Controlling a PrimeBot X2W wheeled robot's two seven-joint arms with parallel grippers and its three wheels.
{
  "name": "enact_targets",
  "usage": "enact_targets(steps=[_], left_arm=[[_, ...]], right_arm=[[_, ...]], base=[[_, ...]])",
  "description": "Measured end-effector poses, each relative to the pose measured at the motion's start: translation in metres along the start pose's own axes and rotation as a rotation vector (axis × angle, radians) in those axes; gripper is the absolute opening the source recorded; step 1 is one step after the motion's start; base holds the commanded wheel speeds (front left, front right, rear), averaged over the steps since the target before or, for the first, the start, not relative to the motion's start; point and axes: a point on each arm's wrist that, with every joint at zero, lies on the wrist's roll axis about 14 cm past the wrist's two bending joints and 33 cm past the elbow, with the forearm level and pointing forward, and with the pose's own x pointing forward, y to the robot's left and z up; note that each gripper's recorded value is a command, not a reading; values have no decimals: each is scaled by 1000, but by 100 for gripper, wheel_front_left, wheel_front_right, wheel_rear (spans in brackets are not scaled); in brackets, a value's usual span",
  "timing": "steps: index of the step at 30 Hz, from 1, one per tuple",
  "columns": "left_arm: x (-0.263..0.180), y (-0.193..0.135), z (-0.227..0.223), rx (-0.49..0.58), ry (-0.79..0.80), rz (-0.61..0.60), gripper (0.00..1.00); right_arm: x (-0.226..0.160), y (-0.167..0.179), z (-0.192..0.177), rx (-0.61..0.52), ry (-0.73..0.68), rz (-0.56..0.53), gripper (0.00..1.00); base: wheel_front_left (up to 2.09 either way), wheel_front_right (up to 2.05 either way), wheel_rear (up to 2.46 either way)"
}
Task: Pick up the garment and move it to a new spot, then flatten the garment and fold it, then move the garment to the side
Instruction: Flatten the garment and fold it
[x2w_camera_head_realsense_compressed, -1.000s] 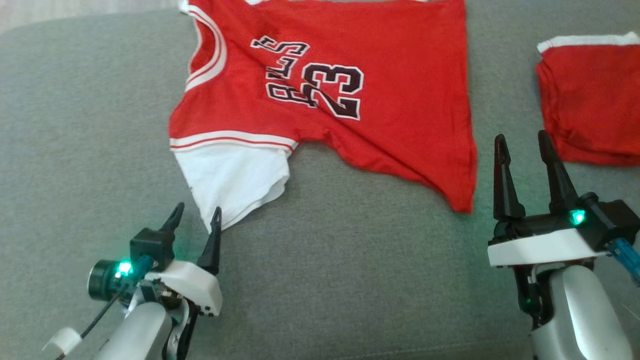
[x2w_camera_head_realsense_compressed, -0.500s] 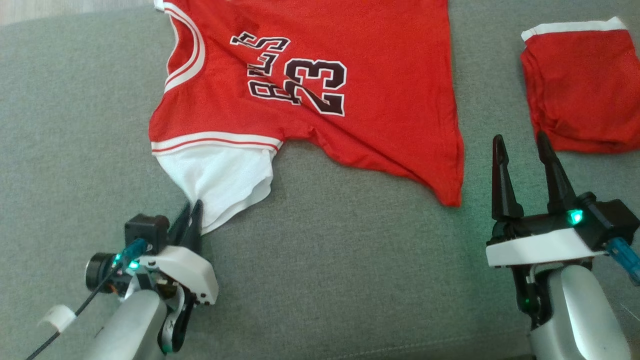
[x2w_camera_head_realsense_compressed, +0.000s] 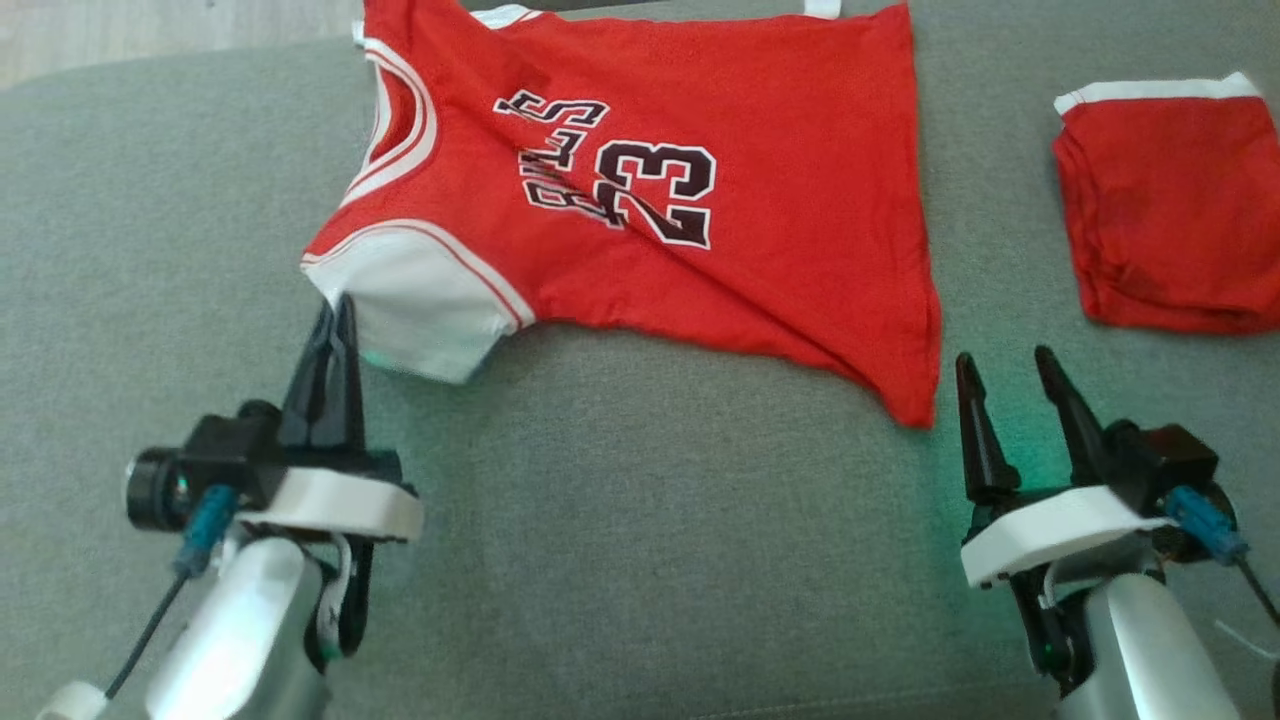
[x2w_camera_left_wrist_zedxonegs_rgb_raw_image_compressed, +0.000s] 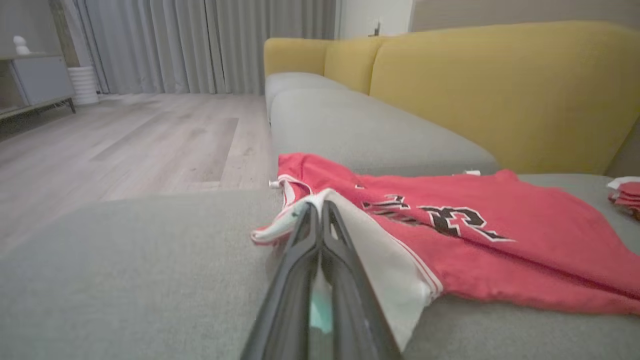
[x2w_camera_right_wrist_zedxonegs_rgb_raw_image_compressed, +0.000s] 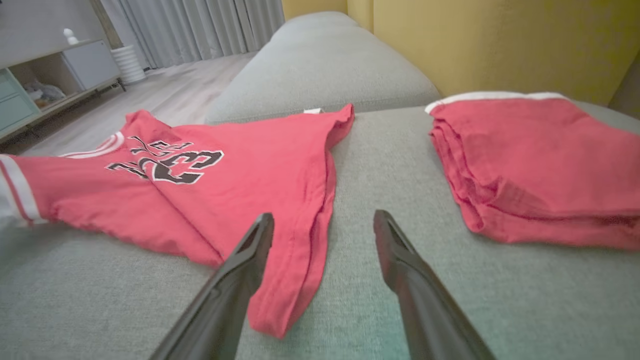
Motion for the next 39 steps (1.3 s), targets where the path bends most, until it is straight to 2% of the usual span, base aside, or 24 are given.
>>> enact_targets(steps=[5,10,19,31,32,33,39], left_arm=[[0,1,33,2,-109,13,0],[-7,2,33,-2,-118,14,0],[-9,7,55,-7,-201,29,0],[-10,4,63,1,-228,10,0],[-10,4,62,0,-225,13,0],[-10,4,61,-1,-223,13,0],[-15,4,48,8,-182,7,0]], right_arm=[[3,5,-13,45,55,11,100],[3,10,-40,56,160,22,100],[21,22,-62,48,269,59,100],[24,39,-67,32,308,120,100],[23,41,-67,34,311,125,78],[22,42,-67,39,313,128,2],[20,49,-60,59,273,141,0]], base=[[0,0,0],[0,0,0],[0,0,0],[0,0,0],[0,0,0],[0,0,0],[0,0,0]])
